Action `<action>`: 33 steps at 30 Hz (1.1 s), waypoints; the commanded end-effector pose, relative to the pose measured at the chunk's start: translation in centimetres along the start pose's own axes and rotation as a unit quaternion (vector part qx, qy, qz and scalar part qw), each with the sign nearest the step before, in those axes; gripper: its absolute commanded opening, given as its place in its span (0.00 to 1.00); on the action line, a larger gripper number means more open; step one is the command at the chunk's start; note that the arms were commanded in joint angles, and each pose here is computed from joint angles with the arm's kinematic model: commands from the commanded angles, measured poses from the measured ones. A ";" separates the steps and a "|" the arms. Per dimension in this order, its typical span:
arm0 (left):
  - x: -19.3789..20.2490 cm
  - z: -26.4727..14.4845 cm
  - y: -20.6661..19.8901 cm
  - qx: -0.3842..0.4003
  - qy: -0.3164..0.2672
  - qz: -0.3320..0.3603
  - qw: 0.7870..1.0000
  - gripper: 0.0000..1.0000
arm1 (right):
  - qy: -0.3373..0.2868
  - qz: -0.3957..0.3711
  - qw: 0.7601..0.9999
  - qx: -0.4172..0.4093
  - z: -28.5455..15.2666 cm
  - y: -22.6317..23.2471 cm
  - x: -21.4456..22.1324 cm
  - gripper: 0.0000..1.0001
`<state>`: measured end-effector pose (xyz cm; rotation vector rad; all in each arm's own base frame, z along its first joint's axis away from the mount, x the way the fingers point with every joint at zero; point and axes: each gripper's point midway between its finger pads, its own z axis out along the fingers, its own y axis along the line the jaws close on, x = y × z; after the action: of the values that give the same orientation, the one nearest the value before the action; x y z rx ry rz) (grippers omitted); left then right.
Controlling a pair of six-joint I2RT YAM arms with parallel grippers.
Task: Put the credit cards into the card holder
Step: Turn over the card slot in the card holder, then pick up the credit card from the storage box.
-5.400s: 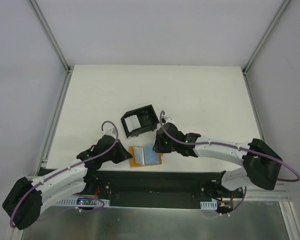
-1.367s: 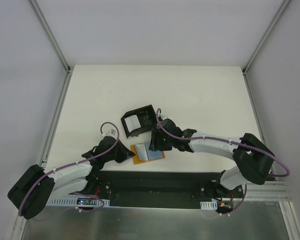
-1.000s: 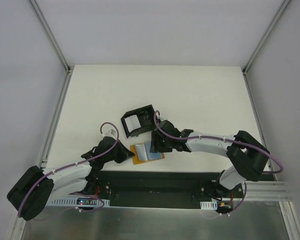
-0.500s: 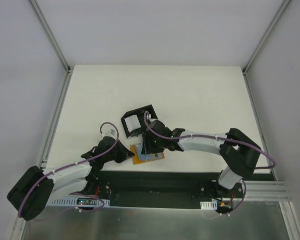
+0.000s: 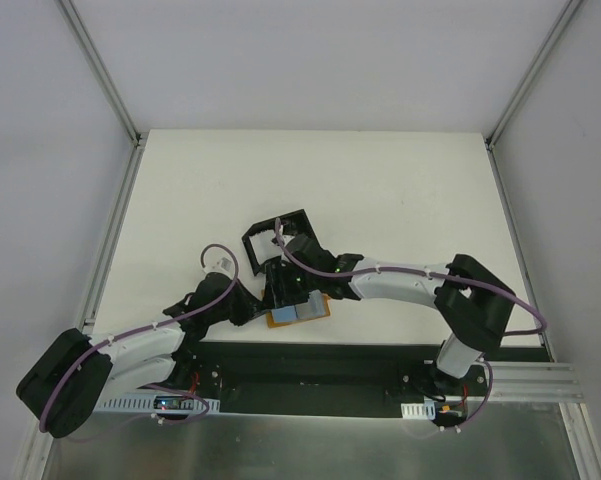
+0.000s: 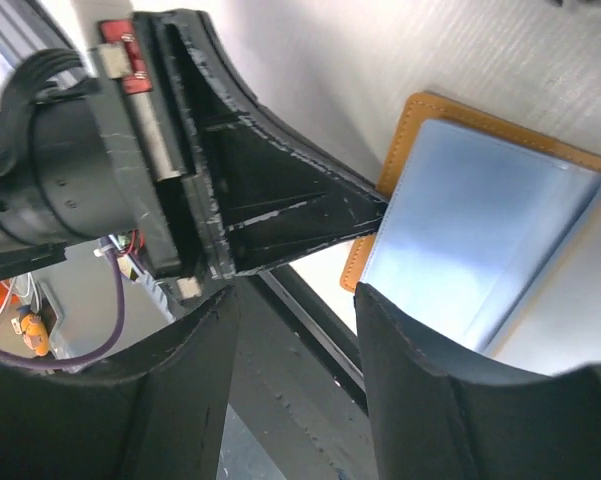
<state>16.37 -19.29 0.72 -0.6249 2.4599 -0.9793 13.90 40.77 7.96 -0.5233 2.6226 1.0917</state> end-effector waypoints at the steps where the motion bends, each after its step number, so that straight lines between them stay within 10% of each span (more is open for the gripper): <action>1: 1.4 -0.4 5.4 -0.085 0.017 -0.002 0.996 0.00 | -0.053 -0.054 0.995 -0.069 -3.5 4.7 -3.3 0.53; 15: 1.2 -0.6 5.3 -0.082 0.017 0.023 0.996 0.00 | -0.051 0.028 0.992 0.114 -5.3 -6.0 -2.3 0.54; 33: 1.3 -0.9 5.1 -0.081 0.028 0.055 0.995 0.08 | -0.101 -0.035 0.991 0.083 -5.2 -2.4 -13.4 0.56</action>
<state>16.09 -18.86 0.72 -0.5328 2.4570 -0.9643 24.52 38.38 14.97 -0.4035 2.4445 0.8941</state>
